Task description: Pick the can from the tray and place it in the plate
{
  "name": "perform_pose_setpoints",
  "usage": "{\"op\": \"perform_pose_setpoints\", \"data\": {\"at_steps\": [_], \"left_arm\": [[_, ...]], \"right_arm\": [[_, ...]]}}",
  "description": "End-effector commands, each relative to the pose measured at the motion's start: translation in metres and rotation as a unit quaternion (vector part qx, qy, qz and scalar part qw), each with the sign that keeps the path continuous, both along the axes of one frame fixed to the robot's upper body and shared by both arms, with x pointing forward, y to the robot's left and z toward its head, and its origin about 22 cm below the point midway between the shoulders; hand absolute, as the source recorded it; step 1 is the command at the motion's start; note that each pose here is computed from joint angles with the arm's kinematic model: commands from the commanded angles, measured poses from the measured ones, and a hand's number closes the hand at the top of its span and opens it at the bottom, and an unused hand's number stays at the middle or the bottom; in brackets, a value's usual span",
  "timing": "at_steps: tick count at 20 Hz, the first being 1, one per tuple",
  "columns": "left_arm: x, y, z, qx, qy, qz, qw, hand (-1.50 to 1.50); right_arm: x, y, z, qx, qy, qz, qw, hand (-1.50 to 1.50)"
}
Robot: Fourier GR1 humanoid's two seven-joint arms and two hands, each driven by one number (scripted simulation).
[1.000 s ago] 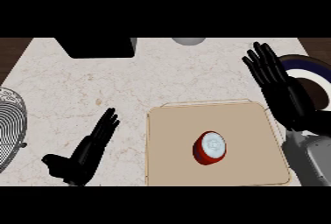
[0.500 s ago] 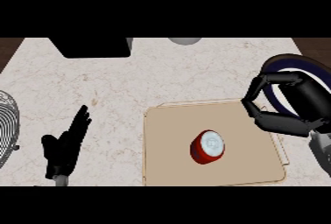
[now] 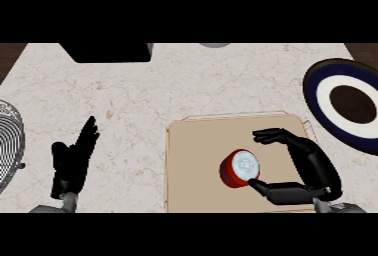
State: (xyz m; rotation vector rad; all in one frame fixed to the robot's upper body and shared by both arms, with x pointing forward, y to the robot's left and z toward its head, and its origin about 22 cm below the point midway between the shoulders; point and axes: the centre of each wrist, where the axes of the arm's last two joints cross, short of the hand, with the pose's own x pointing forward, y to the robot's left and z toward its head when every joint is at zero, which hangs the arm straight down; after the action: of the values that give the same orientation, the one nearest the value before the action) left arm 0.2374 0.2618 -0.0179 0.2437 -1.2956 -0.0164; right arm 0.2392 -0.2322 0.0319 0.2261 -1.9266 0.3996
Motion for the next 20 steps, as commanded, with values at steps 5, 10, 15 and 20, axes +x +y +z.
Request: {"op": "perform_pose_setpoints", "data": {"at_steps": [5,10,15,20], "left_arm": [[0.002,0.002,0.005,0.009,0.009,0.002,0.9999,0.0],[0.014,-0.016,0.003,0.015,-0.002,0.002,0.9999,0.0],[0.012,-0.018,0.011,0.004,0.003,-0.005,1.0,0.0],[0.003,-0.026,-0.001,0.004,0.005,-0.009,0.9999,0.0]], "right_arm": [[-0.007,-0.031,0.017,-0.223,-0.052,0.047,0.972,-1.5],[-0.002,-0.027,0.061,-0.337,-0.066,0.021,0.939,-1.5],[0.014,-0.007,0.088,-0.43,-0.016,0.061,0.901,-1.5],[0.004,0.022,0.092,-0.481,0.038,0.112,0.869,-1.5]]}}
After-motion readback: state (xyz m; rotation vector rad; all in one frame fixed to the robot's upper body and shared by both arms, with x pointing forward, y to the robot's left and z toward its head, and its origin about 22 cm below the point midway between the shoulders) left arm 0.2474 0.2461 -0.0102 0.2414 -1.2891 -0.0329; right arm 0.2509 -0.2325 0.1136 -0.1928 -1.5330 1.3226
